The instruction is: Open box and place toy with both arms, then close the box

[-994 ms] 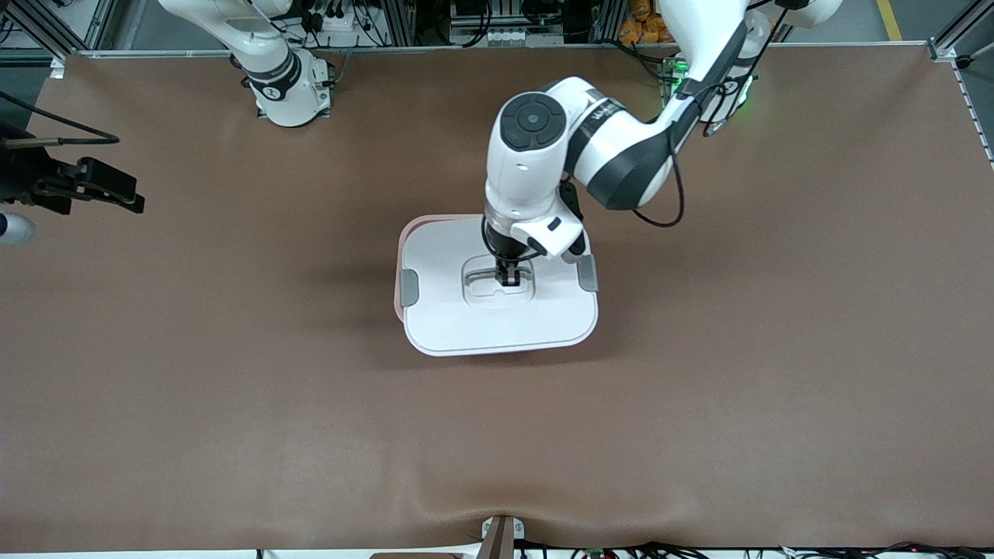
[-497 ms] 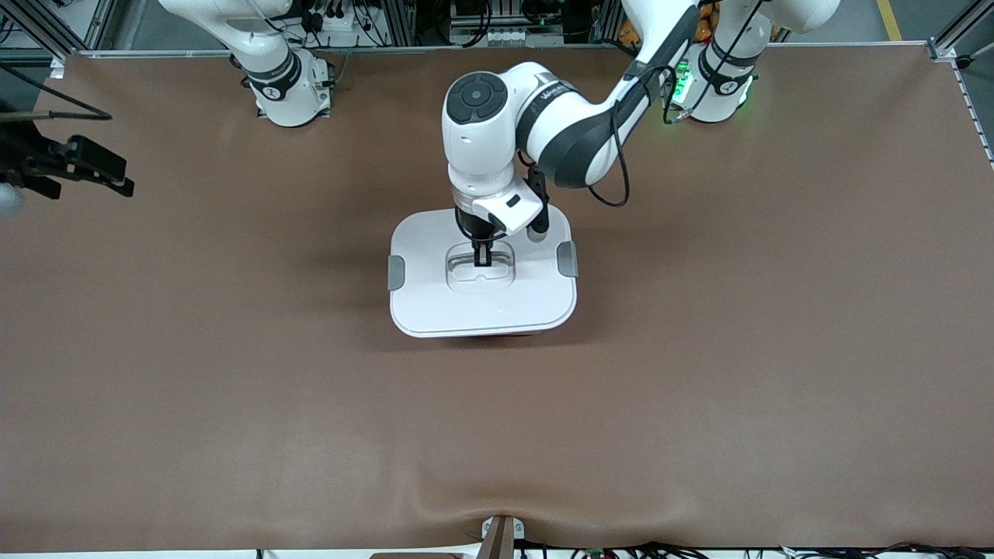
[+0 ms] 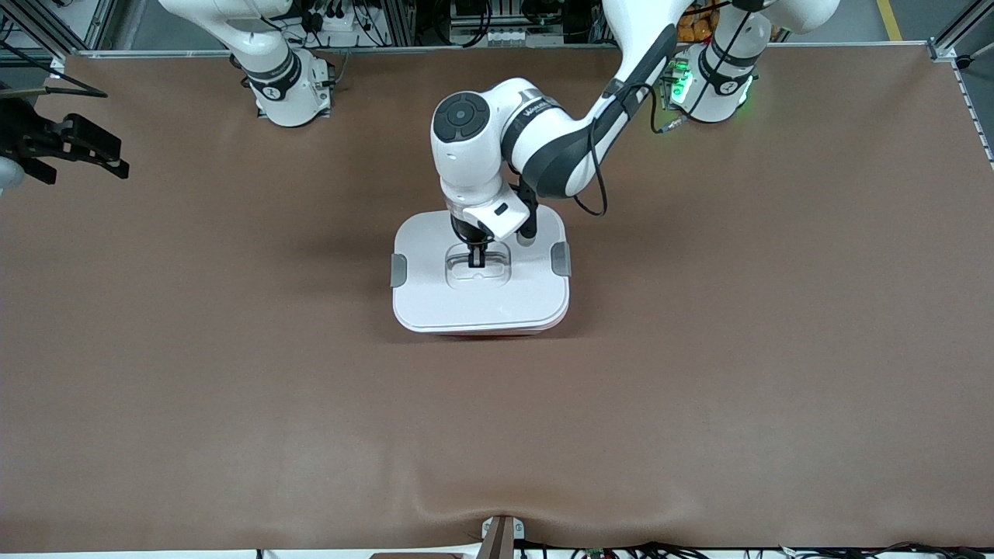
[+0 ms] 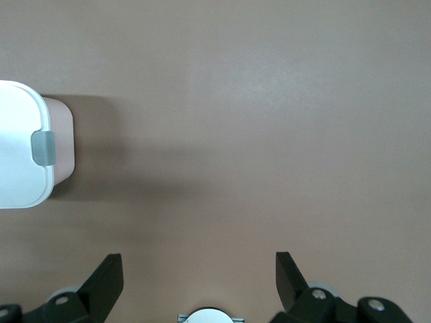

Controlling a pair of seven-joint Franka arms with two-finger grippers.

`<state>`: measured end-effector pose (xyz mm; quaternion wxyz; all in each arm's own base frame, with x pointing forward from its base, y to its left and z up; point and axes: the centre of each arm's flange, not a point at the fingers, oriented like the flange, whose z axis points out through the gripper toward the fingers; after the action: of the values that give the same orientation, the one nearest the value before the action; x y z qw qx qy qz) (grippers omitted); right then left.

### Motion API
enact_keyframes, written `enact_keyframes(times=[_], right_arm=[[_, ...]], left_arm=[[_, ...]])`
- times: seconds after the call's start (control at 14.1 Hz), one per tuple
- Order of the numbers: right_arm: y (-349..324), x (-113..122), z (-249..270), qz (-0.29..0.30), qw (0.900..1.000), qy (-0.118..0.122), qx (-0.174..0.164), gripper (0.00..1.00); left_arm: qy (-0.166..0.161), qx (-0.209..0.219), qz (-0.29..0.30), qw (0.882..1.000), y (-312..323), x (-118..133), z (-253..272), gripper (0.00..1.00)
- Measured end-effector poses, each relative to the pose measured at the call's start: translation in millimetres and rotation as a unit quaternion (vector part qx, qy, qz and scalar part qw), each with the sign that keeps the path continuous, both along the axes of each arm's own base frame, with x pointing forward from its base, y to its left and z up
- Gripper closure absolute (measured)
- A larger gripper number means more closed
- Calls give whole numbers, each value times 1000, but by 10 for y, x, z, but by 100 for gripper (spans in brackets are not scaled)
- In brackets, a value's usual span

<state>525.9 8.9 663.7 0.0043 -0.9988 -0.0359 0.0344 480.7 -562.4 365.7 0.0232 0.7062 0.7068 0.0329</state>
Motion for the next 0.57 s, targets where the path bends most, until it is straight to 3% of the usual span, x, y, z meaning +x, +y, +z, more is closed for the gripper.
enact_keyframes(times=[0.57], right_arm=[[-48,-30,21,4,1000,-6,-19,0]], left_arm=[[-3,-4,-6,1000,-29,-8,51,93]])
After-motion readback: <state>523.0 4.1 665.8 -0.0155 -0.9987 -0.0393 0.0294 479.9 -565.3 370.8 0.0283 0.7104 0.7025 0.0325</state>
